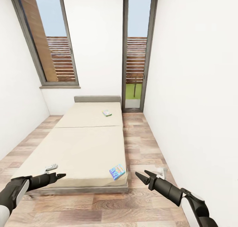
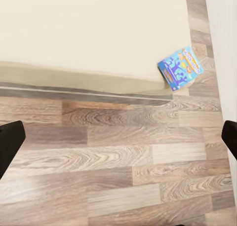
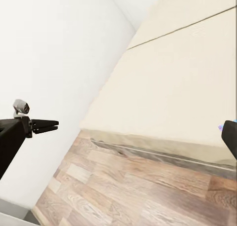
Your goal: Put all the toys in the child's room - the three board games (two on the bed and one on the table), the two jigsaw puzzles on the table, and the tennis ball on the table - inside the toy box on the table in the child's room.
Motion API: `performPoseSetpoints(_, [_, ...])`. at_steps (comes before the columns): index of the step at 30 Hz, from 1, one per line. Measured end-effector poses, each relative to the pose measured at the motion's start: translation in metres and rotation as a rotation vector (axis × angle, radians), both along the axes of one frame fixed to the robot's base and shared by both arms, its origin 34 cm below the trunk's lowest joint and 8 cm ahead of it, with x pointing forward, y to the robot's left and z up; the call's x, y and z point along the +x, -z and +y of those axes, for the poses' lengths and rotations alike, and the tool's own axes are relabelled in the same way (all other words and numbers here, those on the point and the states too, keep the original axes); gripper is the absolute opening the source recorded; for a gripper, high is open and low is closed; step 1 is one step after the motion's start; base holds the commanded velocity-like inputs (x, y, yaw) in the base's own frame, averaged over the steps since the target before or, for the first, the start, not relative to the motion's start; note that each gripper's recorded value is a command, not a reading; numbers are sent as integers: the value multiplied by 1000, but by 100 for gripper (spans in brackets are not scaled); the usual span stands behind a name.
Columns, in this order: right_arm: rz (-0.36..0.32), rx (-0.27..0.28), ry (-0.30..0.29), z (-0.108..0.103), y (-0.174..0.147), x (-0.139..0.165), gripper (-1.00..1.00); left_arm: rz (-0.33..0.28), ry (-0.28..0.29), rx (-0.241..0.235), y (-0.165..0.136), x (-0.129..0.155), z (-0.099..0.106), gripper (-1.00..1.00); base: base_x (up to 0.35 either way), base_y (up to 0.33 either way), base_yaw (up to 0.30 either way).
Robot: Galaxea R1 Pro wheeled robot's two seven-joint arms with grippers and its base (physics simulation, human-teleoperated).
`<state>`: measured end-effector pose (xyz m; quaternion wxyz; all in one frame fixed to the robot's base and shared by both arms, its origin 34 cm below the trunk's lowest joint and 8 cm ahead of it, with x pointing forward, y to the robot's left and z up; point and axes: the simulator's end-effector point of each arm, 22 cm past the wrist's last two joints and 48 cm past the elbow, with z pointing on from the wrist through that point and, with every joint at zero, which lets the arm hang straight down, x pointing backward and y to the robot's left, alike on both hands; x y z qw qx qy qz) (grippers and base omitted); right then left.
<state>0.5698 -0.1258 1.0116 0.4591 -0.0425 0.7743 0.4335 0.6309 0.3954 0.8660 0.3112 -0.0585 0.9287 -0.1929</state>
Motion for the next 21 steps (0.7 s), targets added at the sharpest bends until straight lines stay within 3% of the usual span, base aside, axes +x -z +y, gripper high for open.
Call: performPoseSetpoints(21, [-1, -2, -1, 0, 0, 0, 100, 0, 0, 0, 0, 0, 0, 100, 0, 0, -13])
